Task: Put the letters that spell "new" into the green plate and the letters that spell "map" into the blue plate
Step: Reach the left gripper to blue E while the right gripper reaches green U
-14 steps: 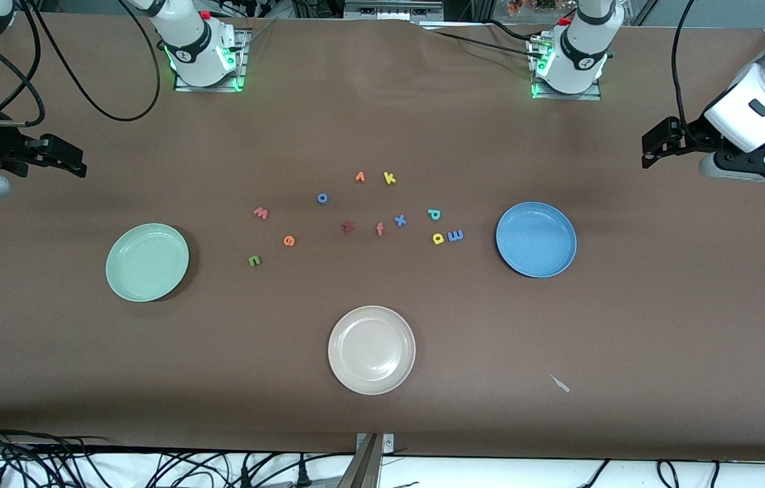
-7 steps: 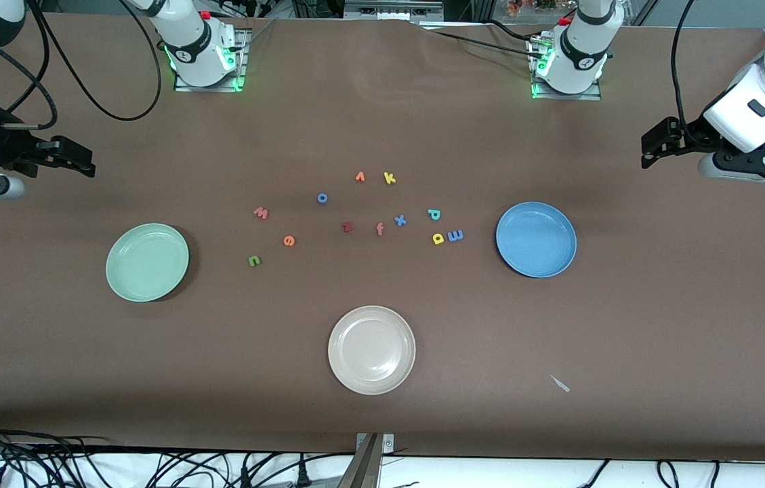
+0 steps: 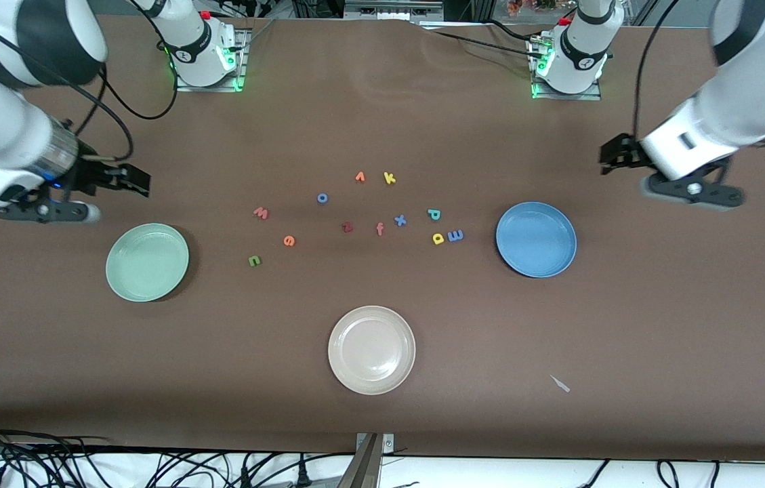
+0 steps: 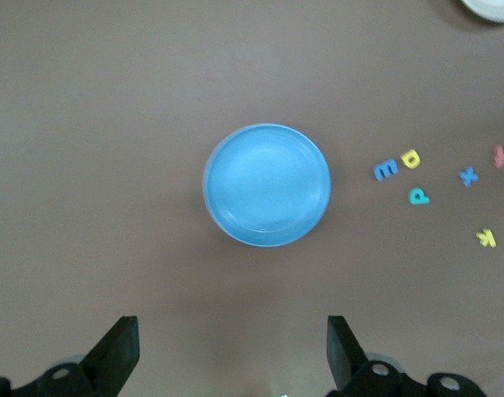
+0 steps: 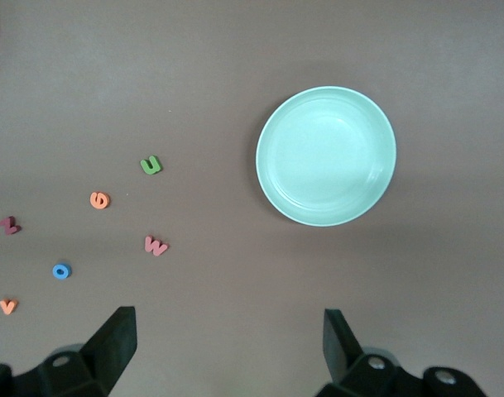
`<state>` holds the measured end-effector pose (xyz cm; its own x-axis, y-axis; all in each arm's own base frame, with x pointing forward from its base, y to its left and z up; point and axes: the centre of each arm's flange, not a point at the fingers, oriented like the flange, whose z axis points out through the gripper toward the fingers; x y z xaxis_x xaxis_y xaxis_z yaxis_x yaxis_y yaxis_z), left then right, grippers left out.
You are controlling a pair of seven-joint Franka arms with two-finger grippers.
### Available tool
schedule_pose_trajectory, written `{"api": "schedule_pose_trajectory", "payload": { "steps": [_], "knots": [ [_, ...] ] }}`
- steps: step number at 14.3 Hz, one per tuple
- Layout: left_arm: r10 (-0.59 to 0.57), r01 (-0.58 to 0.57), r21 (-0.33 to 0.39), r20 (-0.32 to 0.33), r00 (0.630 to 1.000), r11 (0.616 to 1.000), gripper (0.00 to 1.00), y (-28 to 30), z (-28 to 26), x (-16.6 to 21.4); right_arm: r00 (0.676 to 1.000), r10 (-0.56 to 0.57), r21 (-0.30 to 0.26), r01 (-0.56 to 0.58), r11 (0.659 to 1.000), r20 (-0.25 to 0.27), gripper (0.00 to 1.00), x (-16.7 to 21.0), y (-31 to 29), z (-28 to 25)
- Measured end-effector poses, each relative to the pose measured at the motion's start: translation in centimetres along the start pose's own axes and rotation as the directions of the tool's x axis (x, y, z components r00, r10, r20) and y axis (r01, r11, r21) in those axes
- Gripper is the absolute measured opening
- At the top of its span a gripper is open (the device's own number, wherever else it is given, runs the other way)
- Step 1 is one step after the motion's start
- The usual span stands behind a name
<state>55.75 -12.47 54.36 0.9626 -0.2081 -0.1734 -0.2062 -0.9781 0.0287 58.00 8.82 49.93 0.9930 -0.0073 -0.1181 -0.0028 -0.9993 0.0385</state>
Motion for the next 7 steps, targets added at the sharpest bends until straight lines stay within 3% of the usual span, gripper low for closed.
{"api": "schedule_pose_trajectory", "payload": {
  "steps": [4,7],
  "knots": [
    [0.112,-0.111,-0.013,0.079,0.991,0.994,1.0,5.9,5.3,2.6,0.999,-0.04,-0.016,0.041,0.999,0.017,1.0,2.8,-3.4,6.1],
    [0.175,-0.173,-0.041,0.056,0.983,0.984,1.0,9.6,11.2,6.3,0.998,-0.054,-0.023,0.055,0.998,0.017,1.0,4.7,-4.8,10.5]
  ]
}}
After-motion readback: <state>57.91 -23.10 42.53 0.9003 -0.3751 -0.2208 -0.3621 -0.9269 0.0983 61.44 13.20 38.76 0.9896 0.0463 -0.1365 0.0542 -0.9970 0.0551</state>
